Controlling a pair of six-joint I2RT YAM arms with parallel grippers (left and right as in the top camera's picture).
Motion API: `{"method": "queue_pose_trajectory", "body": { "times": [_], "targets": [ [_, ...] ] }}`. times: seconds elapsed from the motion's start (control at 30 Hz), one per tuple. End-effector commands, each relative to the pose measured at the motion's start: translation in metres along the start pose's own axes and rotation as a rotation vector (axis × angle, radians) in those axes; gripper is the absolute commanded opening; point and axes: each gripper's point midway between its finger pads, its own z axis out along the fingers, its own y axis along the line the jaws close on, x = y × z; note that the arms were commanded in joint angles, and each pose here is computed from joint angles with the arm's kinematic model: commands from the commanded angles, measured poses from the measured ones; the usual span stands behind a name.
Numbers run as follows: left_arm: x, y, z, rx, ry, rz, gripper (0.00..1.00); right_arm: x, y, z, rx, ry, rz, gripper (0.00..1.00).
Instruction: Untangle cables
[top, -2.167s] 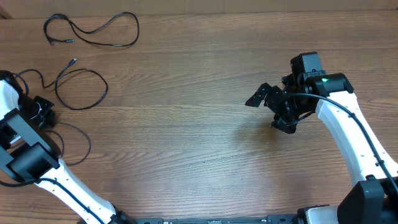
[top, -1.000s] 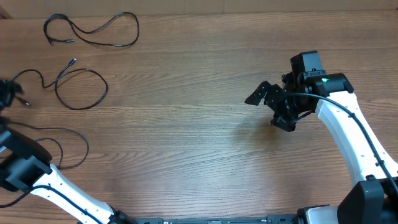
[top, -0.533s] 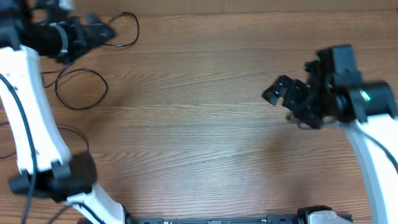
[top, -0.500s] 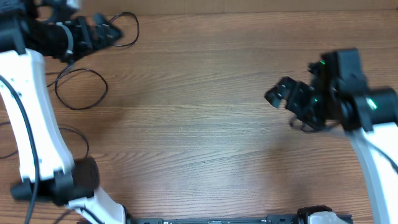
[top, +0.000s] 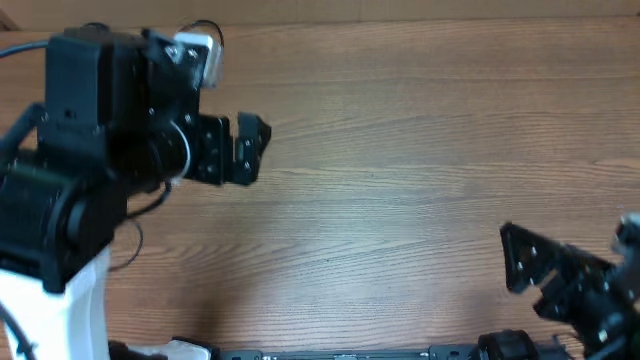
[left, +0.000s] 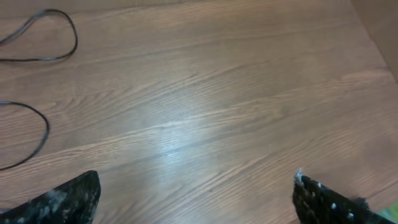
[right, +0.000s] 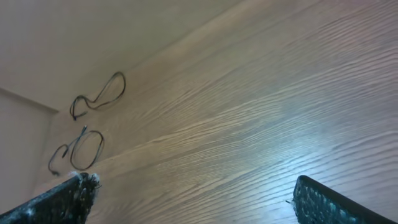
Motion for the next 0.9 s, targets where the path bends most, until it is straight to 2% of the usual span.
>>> {"method": "queue_pose_trajectory", "body": {
  "times": [0.0, 0.07, 0.17, 0.27, 0.4, 0.53, 0.87],
  "targets": [
    [0.015, -0.004, -0.031, -0.083, -0.073, -0.001, 0.98, 0.01, -0.012, 0.001, 0.027, -0.007, -0.001, 1.0],
    [0.028, -0.002, -0.047, -0.128, -0.108, -0.022, 1.0, 0.013, -0.015, 0.004, 0.034, 0.002, 0.0, 1.0],
    [0.061, -0.005, -0.069, -0.089, -0.13, -0.04, 1.0, 0.015, -0.016, 0.01, 0.04, 0.011, 0.001, 1.0],
    [0.096, 0.013, -0.077, -0.109, -0.141, -0.099, 1.0, 0.016, -0.017, 0.013, 0.043, 0.015, 0.002, 1.0],
    [0.123, 0.032, -0.077, -0.114, -0.19, -0.168, 1.0, 0.012, -0.015, 0.014, 0.035, 0.002, 0.001, 1.0],
    [0.137, 0.041, -0.078, -0.107, -0.223, -0.191, 1.0, 0.013, -0.015, 0.014, 0.035, 0.003, 0.0, 1.0],
    [0.146, 0.046, -0.077, -0.127, -0.19, -0.181, 1.0, 0.013, -0.015, 0.014, 0.035, 0.004, 0.001, 1.0]
  ]
}}
